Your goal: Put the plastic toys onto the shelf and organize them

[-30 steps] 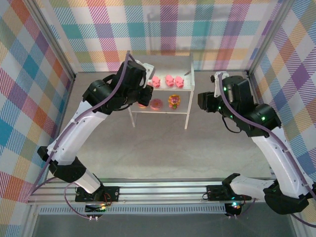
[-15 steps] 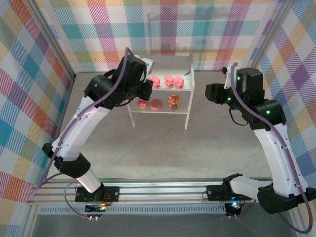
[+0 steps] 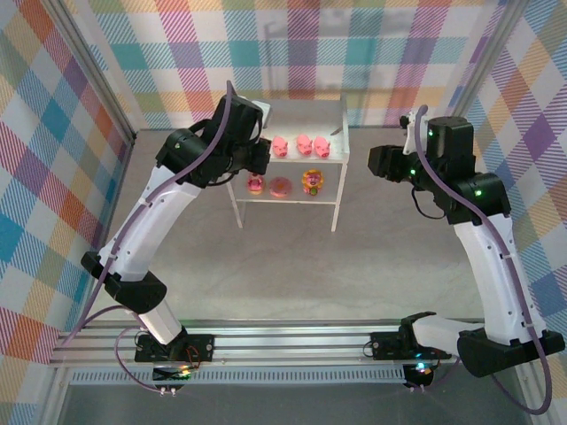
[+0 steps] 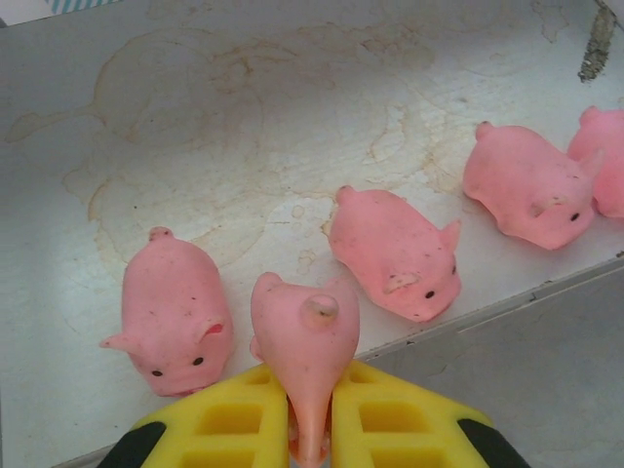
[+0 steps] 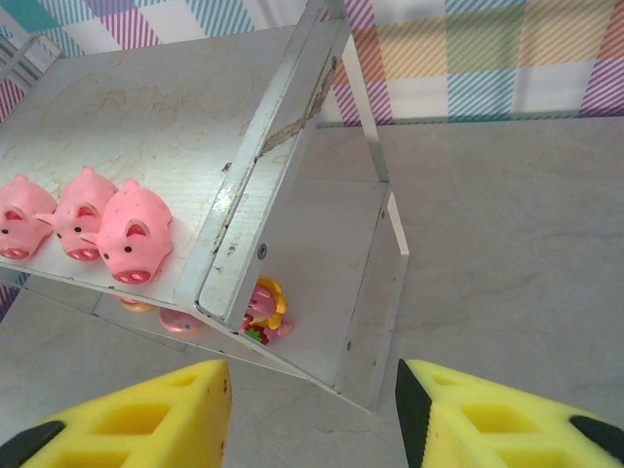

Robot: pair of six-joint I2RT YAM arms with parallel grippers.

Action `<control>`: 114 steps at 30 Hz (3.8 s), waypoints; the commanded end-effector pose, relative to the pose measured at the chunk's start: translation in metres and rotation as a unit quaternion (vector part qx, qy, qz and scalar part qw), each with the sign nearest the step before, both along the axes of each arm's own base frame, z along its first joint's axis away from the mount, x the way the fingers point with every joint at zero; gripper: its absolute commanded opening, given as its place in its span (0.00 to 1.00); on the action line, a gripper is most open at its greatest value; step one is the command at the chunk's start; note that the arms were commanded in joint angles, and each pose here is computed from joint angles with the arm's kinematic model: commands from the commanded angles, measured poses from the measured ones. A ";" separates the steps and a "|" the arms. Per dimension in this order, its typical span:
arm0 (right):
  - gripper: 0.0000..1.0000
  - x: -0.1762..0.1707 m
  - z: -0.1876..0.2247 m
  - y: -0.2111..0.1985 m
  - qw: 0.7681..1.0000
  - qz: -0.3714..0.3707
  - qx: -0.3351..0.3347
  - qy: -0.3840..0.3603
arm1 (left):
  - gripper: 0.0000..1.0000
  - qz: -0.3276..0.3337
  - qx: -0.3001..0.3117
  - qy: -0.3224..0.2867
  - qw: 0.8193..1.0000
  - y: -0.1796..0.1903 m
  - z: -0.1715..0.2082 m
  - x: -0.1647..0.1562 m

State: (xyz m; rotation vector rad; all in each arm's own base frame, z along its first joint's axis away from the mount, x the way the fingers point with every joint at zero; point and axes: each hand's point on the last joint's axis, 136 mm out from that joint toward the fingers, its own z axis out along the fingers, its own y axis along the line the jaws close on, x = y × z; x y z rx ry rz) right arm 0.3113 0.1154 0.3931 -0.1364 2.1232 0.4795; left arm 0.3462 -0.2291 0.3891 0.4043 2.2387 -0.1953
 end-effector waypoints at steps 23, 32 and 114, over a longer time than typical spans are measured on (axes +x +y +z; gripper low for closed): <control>0.49 0.008 0.007 -0.002 1.000 0.012 0.015 -0.013 | 0.17 0.006 -0.035 0.020 0.999 -0.008 -0.014 0.023; 0.49 0.008 0.008 -0.002 1.000 0.014 0.019 -0.014 | 0.31 0.014 -0.036 0.014 0.999 -0.004 -0.010 0.022; 0.50 0.008 0.011 0.000 0.999 0.026 0.030 -0.021 | 0.42 0.027 -0.040 0.012 0.999 -0.003 -0.006 0.012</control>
